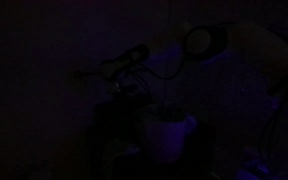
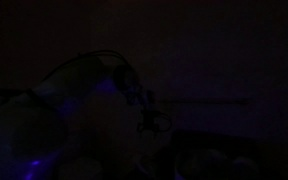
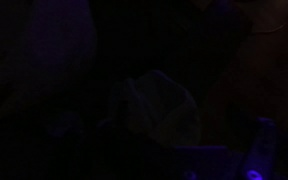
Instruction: Put the cloth in the laundry basket
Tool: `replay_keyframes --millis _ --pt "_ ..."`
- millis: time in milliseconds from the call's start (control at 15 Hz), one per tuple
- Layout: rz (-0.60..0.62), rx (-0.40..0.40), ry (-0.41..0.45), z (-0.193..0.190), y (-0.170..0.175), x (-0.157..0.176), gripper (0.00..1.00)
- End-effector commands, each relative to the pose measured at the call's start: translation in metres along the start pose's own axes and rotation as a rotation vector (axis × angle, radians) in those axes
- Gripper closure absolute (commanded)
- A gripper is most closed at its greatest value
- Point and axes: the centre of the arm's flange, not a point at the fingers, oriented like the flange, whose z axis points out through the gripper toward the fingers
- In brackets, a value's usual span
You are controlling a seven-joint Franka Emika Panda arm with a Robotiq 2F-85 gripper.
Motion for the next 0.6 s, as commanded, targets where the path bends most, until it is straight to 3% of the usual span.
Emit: replay_keyframes --millis 0,333,533 --pt "-0.171 0.076 -0.065 0.036 0.050 0.067 0.00" --pt "-0.302 0.123 -0.052 0.106 0.061 0.113 0.00" --pt "-0.409 0.122 0.024 0.124 0.058 0.122 0.00"
